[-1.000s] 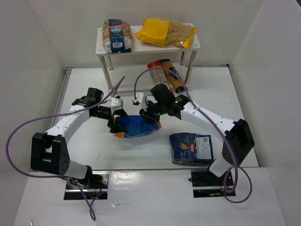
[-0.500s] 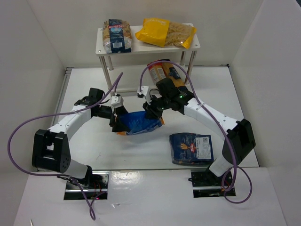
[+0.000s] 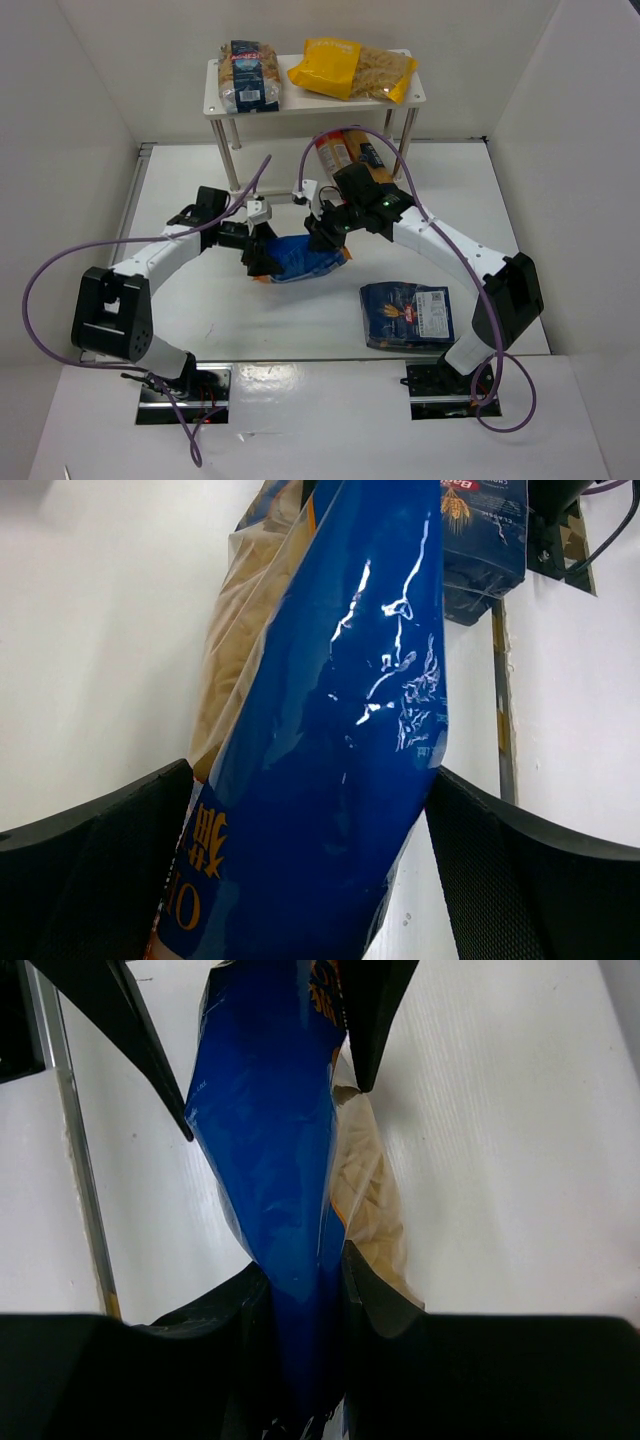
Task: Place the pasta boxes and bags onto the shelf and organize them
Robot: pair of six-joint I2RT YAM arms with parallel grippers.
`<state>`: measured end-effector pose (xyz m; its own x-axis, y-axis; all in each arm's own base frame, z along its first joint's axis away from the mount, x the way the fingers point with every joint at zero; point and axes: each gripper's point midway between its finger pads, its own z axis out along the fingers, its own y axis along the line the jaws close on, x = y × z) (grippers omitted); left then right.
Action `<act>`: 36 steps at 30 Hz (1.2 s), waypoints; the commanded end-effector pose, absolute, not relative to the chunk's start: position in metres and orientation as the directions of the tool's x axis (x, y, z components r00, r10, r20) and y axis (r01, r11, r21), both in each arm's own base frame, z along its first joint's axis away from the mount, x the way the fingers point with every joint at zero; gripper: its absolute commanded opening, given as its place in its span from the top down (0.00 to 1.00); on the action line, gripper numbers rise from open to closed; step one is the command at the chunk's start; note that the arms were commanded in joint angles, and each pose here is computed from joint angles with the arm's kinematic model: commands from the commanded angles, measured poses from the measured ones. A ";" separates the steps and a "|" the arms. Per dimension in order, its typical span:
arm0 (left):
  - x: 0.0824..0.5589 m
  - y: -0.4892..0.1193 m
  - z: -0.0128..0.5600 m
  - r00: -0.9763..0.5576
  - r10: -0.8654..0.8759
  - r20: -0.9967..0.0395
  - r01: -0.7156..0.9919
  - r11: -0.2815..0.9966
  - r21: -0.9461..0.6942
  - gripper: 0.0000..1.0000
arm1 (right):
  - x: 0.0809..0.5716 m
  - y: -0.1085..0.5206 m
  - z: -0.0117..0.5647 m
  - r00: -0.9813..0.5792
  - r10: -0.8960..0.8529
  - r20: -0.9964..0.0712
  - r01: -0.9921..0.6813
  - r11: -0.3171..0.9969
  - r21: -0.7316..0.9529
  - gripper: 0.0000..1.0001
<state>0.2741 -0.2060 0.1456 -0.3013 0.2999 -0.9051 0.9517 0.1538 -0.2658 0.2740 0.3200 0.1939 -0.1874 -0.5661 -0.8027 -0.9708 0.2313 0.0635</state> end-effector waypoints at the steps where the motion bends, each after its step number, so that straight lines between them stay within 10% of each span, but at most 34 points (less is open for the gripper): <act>1: 0.282 -0.212 0.142 -0.299 0.305 -0.904 0.952 0.158 -0.262 0.00 | 0.275 0.340 0.280 -0.033 -0.385 -0.922 -0.987 0.159 -0.031 1.00; 12: 0.268 -0.235 0.144 -0.347 0.260 -0.901 0.936 0.027 -0.352 0.00 | 0.269 0.343 0.286 -0.042 -0.365 -0.930 -0.991 0.133 -0.007 1.00; 14: 0.263 -0.242 0.141 -0.342 0.271 -0.900 0.935 0.002 -0.355 0.11 | 0.269 0.343 0.286 -0.042 -0.365 -0.930 -0.991 0.133 -0.007 1.00; 18: 0.269 -0.254 0.129 -0.364 0.335 -0.869 0.922 -0.004 -0.388 0.96 | 0.267 0.344 0.286 -0.042 -0.362 -0.931 -0.992 0.125 -0.004 1.00; 28: 0.263 -0.256 0.166 -0.301 0.294 -0.907 0.943 -0.052 -0.330 1.00 | 0.281 0.339 0.274 -0.075 -0.390 -0.918 -0.977 0.212 -0.011 1.00; 33: 0.260 -0.254 0.173 -0.295 0.284 -0.912 0.947 -0.036 -0.318 1.00 | 0.297 0.328 0.270 -0.089 -0.409 -0.908 -0.951 0.306 -0.044 0.40; 36: 0.268 -0.249 0.175 -0.314 0.270 -0.910 0.945 -0.005 -0.328 1.00 | 0.310 0.307 0.268 -0.116 -0.408 -0.906 -0.924 0.380 -0.052 0.20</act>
<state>0.2737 -0.2393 0.1350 -0.3739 0.3707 -0.8501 0.9256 0.0919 -0.3671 0.2823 0.3093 0.2080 -0.2388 -0.5309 -0.8131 -0.9469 0.3129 0.0737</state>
